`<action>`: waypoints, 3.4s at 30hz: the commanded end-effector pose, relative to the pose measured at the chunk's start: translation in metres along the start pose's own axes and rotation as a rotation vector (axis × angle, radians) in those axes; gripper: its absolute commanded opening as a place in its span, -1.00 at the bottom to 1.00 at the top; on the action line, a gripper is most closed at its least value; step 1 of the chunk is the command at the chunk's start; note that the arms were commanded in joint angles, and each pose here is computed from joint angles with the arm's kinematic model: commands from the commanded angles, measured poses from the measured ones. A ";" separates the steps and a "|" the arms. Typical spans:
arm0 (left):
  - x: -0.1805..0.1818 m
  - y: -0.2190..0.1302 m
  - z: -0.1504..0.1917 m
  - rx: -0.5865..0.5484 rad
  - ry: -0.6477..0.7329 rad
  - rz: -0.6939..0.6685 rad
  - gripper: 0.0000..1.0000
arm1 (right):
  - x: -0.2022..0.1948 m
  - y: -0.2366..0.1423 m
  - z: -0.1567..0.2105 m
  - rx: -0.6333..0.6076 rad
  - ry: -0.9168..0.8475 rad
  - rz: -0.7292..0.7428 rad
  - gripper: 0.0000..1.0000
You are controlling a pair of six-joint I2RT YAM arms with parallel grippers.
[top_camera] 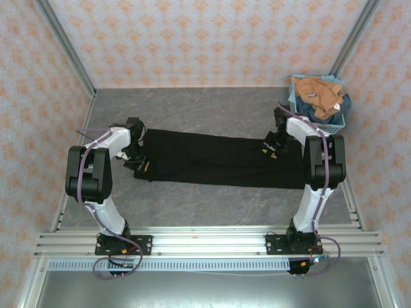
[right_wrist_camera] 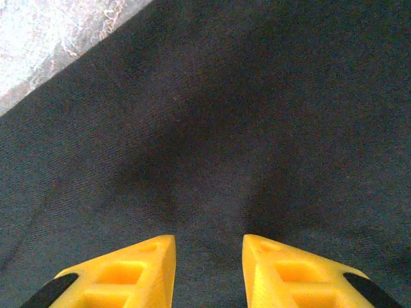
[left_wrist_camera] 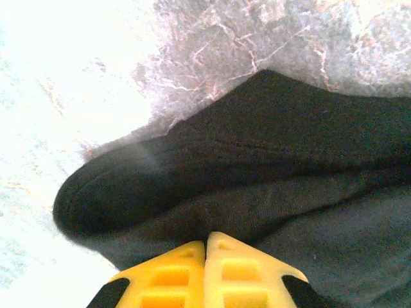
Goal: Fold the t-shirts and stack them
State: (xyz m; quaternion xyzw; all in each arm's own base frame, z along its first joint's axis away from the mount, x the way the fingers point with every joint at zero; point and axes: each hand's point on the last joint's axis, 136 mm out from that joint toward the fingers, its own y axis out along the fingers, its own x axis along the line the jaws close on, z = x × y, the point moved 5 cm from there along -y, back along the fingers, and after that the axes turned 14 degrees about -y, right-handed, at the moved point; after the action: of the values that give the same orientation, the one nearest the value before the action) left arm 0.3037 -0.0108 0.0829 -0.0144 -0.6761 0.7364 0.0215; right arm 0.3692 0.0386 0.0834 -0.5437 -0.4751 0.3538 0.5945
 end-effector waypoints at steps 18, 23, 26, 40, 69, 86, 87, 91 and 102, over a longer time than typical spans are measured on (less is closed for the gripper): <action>-0.016 -0.041 -0.006 -0.095 0.037 0.005 -0.97 | -0.005 -0.004 0.006 -0.008 -0.012 0.038 -0.34; -0.005 -0.024 -0.005 -0.074 0.035 -0.035 -0.82 | -0.004 -0.003 0.006 -0.009 -0.010 0.031 -0.34; -0.003 -0.016 -0.006 -0.074 0.032 -0.044 -0.73 | -0.005 -0.002 0.006 -0.006 -0.011 0.031 -0.34; -0.011 -0.010 -0.007 -0.078 0.049 -0.059 -0.85 | -0.006 0.000 0.008 0.000 -0.013 0.037 -0.34; -0.058 -0.021 -0.031 -0.242 0.134 -0.118 -1.00 | -0.006 -0.003 0.014 -0.003 -0.008 0.019 -0.35; -0.050 -0.098 0.026 -0.358 0.357 0.107 0.04 | -0.048 -0.068 0.048 -0.192 0.183 0.052 -0.09; -0.046 -0.088 0.045 -0.290 0.360 0.114 0.01 | -0.048 -0.067 0.047 -0.202 0.187 0.043 -0.09; -0.036 -0.034 0.082 -0.112 0.265 0.100 -0.22 | -0.040 -0.052 0.030 -0.155 0.150 0.026 -0.29; -0.106 0.028 0.060 -0.165 0.262 -0.029 -0.42 | -0.009 0.009 0.056 0.191 0.027 0.120 -0.41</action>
State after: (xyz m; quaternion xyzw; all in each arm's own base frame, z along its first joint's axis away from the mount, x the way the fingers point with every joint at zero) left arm 0.3746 -0.0900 0.0723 -0.0986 -0.7144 0.6809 0.1275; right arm 0.3469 0.0229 0.0695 -0.5615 -0.4156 0.3766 0.6084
